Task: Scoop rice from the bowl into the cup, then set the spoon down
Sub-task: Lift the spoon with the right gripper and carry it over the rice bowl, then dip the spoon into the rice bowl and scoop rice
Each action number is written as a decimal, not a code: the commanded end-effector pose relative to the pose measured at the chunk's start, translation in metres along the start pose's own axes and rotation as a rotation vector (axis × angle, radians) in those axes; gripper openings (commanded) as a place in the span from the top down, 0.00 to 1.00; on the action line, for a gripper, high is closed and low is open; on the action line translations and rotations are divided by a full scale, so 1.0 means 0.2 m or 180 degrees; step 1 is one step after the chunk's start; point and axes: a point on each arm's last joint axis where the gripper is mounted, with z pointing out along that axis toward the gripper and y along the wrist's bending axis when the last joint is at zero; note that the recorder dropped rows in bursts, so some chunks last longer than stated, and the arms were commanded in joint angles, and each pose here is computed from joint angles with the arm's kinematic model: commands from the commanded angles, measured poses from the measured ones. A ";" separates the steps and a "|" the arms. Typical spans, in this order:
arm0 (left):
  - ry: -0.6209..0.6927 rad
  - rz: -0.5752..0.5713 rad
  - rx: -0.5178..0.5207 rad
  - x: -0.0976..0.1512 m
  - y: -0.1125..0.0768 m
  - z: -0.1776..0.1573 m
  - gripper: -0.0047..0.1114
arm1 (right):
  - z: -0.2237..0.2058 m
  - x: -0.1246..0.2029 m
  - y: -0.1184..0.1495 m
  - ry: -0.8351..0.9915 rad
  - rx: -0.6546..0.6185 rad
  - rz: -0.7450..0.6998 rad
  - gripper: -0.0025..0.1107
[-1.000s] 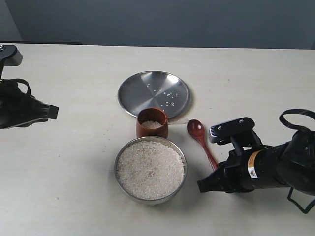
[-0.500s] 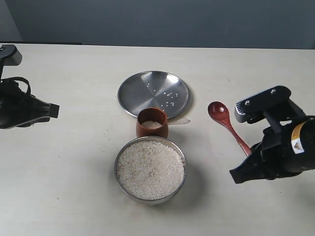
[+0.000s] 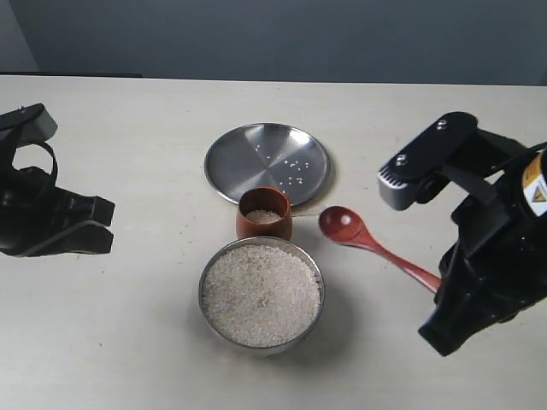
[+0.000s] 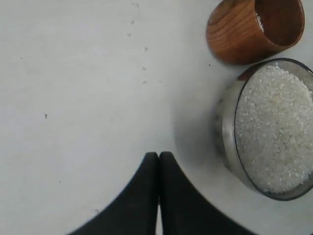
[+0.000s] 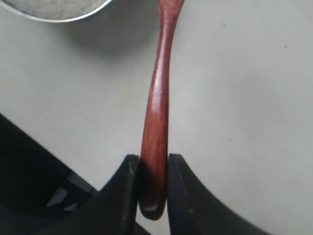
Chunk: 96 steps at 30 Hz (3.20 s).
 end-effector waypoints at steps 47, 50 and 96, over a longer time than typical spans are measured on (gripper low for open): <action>-0.0881 0.0439 0.0707 0.08 -0.02 0.10 0.91 | 0.18 -0.30 0.25 0.0406 0.0631 -0.0835 0.98; -0.0858 0.0519 0.0715 0.09 -0.03 0.10 0.75 | 0.18 -0.30 0.25 0.0407 0.0626 -0.0832 0.98; -0.0523 0.0685 0.0986 0.16 -0.07 0.31 0.58 | 0.37 -0.36 0.39 0.0753 0.0750 -0.1296 0.98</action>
